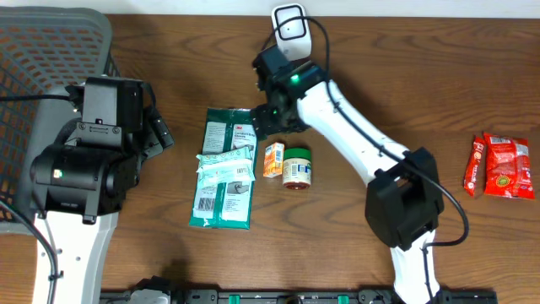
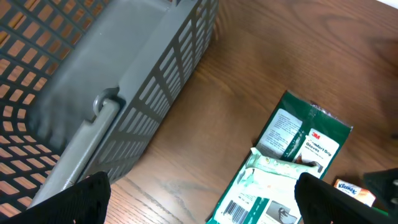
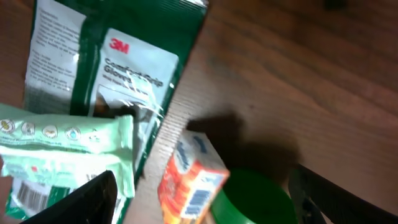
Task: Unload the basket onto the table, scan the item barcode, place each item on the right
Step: 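Move the right gripper left over the green-lidded jar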
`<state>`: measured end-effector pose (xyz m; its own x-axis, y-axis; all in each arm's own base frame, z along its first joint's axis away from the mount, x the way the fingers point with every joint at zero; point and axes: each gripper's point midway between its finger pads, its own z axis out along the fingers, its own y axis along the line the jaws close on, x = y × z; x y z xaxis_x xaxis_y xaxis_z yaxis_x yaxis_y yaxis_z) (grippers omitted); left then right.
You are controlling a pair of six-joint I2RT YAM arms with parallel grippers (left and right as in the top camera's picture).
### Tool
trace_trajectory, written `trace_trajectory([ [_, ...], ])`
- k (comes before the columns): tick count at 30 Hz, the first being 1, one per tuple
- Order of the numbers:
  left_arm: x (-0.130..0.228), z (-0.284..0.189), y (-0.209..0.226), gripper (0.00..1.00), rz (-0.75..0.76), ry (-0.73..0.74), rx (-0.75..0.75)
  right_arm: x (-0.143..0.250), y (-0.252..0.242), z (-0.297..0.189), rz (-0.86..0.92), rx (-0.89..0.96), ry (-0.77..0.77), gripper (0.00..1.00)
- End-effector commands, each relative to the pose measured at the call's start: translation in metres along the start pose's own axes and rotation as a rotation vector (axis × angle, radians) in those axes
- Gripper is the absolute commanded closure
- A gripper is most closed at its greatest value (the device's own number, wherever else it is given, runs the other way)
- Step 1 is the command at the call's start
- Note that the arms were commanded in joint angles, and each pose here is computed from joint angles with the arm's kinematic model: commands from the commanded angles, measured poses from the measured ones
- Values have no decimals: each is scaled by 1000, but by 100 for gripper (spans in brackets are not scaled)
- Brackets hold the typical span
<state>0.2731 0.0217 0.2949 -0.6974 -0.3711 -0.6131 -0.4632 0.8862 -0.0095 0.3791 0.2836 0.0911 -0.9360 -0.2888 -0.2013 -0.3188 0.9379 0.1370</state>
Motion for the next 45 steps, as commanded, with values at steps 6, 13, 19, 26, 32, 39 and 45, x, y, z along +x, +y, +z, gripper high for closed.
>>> trace_trajectory([
  [6,-3,-2,4,5,-7,-12,-17,7,-1,22,-28,92,-40,20],
  [13,-3,-2,4,5,-7,-12,-16,14,-8,45,-25,97,-49,26],
  [19,-3,-2,4,5,-7,-12,-17,15,-7,53,-28,92,-59,41],
  [26,-3,-2,4,5,-7,-12,-17,15,3,53,-29,32,-56,54],
  [32,-3,-2,4,5,-7,-11,-17,13,19,53,-33,-51,-58,66],
  [39,-3,-2,4,5,-7,-12,-16,9,31,52,-38,-115,-69,67],
  [45,-3,-2,4,5,-7,-12,-17,1,25,47,-36,-78,-96,60],
])
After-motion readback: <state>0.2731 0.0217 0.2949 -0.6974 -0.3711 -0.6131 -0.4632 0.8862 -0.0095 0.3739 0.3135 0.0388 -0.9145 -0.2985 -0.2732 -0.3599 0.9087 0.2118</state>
